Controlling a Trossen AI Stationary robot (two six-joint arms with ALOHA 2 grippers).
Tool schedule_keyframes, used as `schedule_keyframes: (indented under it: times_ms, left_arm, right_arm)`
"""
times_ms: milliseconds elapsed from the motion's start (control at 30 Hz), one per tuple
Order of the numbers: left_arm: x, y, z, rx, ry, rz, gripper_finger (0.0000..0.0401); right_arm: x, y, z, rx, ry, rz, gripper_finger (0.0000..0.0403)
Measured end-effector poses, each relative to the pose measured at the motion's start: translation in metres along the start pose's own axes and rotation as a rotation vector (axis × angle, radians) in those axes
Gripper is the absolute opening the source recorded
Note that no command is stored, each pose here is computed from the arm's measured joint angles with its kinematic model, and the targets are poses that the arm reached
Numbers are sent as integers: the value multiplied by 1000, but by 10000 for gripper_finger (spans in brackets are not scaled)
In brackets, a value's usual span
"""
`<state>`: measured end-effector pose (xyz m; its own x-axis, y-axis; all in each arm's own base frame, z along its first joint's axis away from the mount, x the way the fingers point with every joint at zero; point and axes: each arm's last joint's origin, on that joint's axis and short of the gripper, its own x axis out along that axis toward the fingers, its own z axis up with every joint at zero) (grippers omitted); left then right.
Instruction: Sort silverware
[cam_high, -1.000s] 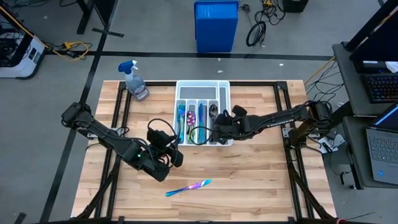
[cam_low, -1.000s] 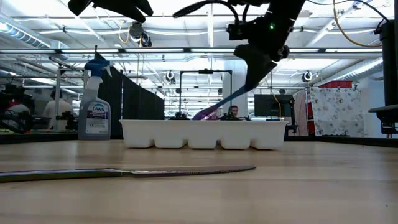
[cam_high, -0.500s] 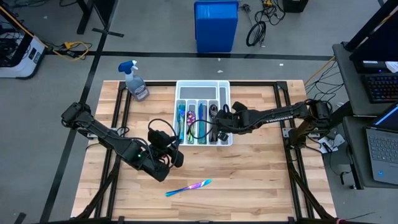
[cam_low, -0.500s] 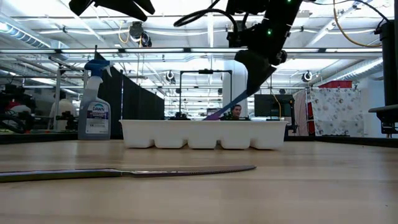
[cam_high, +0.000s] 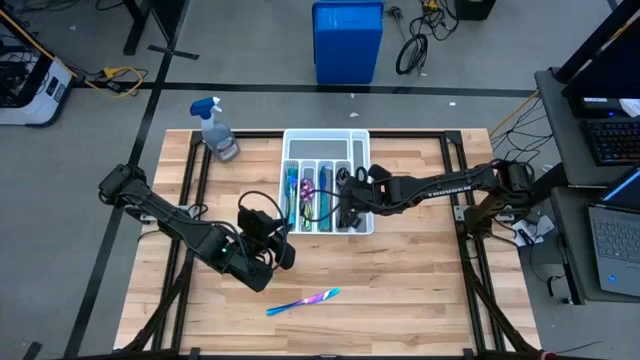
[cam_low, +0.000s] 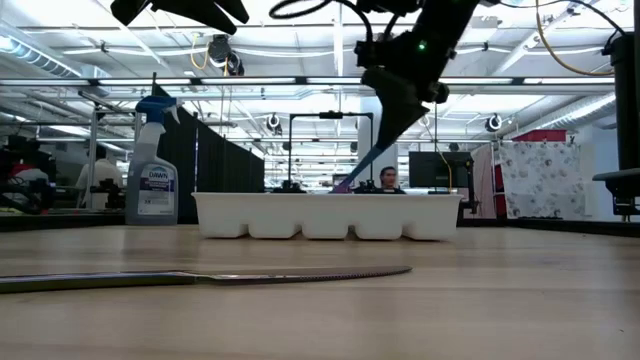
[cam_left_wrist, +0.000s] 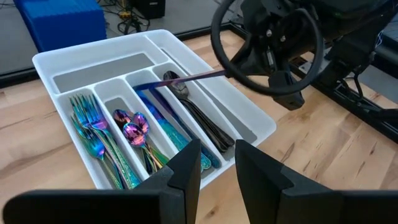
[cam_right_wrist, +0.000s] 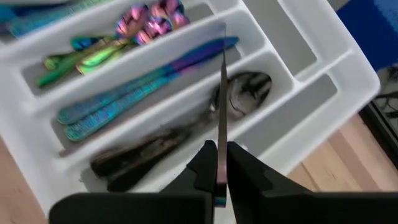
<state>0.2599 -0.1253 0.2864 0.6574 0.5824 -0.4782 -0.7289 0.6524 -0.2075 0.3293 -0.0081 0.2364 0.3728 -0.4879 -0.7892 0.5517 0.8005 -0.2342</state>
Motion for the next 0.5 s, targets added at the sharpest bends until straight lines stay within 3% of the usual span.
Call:
schedule_keyframes:
  times_ms: [500]
  left_arm:
    - [0,0,0,1,12,-4,84]
  right_arm:
    - [-1,9,12,15,-78,170,14]
